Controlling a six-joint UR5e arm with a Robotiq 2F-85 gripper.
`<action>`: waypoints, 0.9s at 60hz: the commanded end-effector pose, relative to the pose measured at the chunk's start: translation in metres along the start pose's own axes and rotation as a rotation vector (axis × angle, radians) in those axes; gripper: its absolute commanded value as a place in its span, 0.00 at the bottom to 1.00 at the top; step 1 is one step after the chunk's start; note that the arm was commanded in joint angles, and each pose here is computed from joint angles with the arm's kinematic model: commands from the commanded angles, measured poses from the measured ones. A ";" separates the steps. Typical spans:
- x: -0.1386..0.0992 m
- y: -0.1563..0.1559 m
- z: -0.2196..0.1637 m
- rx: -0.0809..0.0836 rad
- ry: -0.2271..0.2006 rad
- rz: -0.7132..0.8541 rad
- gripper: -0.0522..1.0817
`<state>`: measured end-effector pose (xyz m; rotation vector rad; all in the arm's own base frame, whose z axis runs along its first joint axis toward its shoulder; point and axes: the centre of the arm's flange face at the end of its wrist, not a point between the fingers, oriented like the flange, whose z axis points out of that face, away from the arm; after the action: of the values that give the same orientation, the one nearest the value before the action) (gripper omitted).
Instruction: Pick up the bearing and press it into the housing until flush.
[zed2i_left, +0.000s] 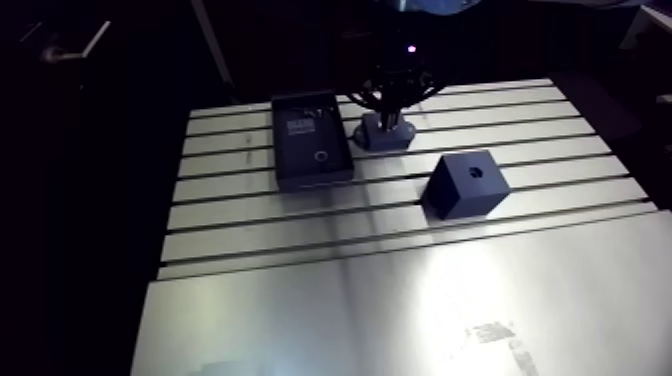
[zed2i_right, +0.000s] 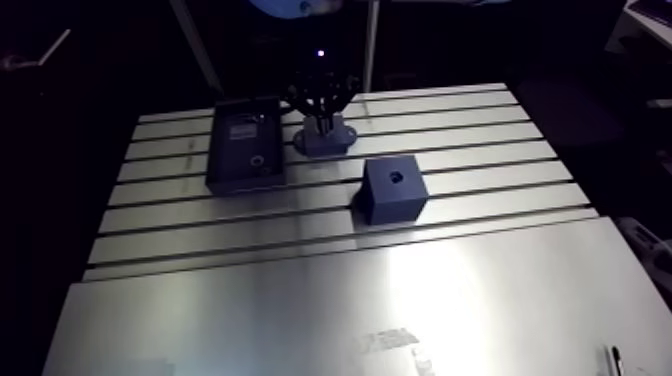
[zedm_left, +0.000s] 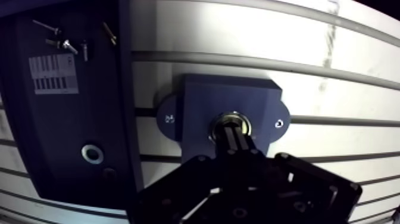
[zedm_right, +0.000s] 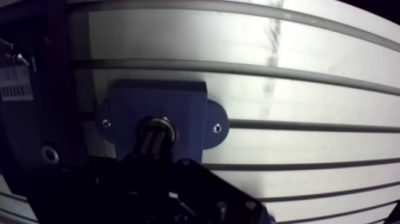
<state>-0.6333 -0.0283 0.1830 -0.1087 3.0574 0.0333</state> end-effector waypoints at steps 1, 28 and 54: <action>0.000 -0.001 -0.004 -0.002 0.007 -0.001 1.00; -0.017 -0.003 -0.066 -0.008 0.054 0.006 0.14; -0.070 -0.009 -0.241 0.010 -0.016 0.090 0.05</action>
<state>-0.6093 -0.0308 0.3002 -0.0577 3.0655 0.0279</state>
